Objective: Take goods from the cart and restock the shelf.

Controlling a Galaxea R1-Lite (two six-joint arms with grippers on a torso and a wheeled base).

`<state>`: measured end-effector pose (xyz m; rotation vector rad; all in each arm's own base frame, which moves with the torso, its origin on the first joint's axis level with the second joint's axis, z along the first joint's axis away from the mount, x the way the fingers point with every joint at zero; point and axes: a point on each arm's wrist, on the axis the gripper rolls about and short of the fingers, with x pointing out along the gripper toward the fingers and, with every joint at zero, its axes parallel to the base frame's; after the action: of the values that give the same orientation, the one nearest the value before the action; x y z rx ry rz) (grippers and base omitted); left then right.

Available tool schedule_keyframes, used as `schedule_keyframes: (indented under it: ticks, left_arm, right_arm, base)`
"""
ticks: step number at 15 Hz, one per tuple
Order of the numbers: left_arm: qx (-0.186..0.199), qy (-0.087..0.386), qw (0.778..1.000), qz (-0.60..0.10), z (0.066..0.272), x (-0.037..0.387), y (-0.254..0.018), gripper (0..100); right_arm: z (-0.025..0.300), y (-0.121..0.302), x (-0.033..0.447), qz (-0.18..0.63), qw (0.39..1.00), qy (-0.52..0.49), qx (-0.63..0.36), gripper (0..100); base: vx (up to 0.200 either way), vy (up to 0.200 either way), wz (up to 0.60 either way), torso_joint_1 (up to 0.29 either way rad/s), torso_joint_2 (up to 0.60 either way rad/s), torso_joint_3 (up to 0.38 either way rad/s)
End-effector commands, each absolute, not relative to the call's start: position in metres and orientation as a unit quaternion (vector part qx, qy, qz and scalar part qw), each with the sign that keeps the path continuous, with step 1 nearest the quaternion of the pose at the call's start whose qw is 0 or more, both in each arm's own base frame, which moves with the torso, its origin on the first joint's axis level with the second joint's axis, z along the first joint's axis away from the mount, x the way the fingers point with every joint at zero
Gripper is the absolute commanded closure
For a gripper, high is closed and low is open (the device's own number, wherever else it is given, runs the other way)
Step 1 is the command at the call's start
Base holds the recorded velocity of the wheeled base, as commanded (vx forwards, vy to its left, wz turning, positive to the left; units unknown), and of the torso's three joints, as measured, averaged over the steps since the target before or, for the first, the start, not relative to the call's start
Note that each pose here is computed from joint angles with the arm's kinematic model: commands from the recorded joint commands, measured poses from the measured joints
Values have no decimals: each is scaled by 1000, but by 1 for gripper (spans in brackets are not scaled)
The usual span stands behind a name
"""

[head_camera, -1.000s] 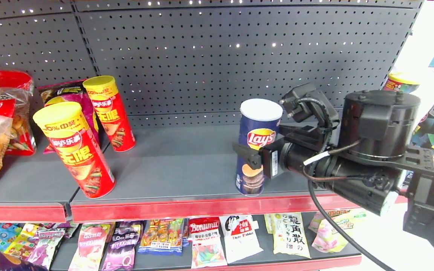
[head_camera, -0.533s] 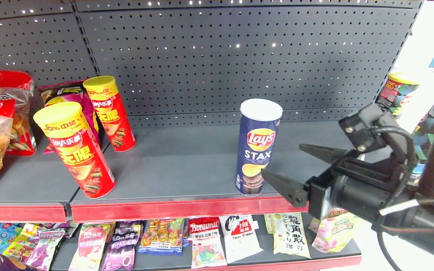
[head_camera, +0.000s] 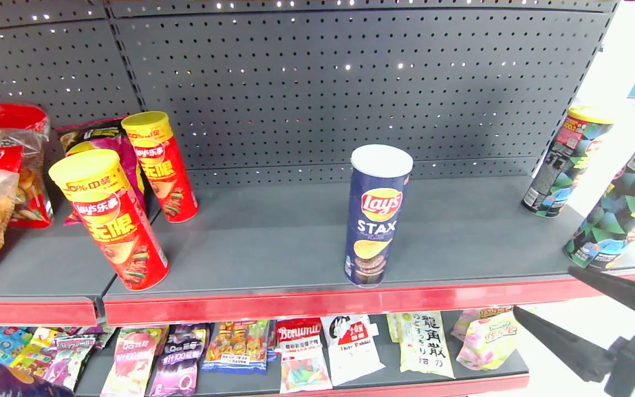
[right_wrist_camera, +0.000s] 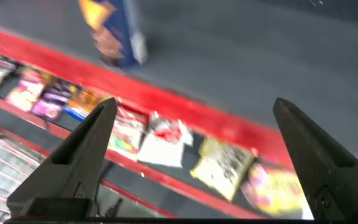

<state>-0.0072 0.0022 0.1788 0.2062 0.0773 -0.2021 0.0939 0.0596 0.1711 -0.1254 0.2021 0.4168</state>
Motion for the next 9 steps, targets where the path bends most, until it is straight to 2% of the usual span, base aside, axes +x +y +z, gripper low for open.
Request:
schedule_keyframes:
  ticks: [1, 3, 5, 9]
  left_arm:
    - [102, 32, 989, -100, 192, -5, 2, 100]
    - [102, 28, 990, -94, 199, -4, 2, 100]
    - [103, 34, 990, -94, 206, 1, 1, 100]
    - [104, 46, 987, -113, 207, 8, -2, 100]
  right_arm:
    - [158, 13, 37, 153, 982, 103, -47, 0]
    - [138, -5, -7, 101, 987, 112, -48, 0]
    - [122, -13, -37, 2, 994, 102, -43, 0]
    - [102, -13, -36, -42, 991, 124, -27, 0]
  base:
    - [0, 0, 0, 0, 0, 0]
    - [0, 0, 0, 0, 0, 0]
    - [0, 0, 0, 0, 0, 0]
    - [0, 0, 0, 0, 0, 0]
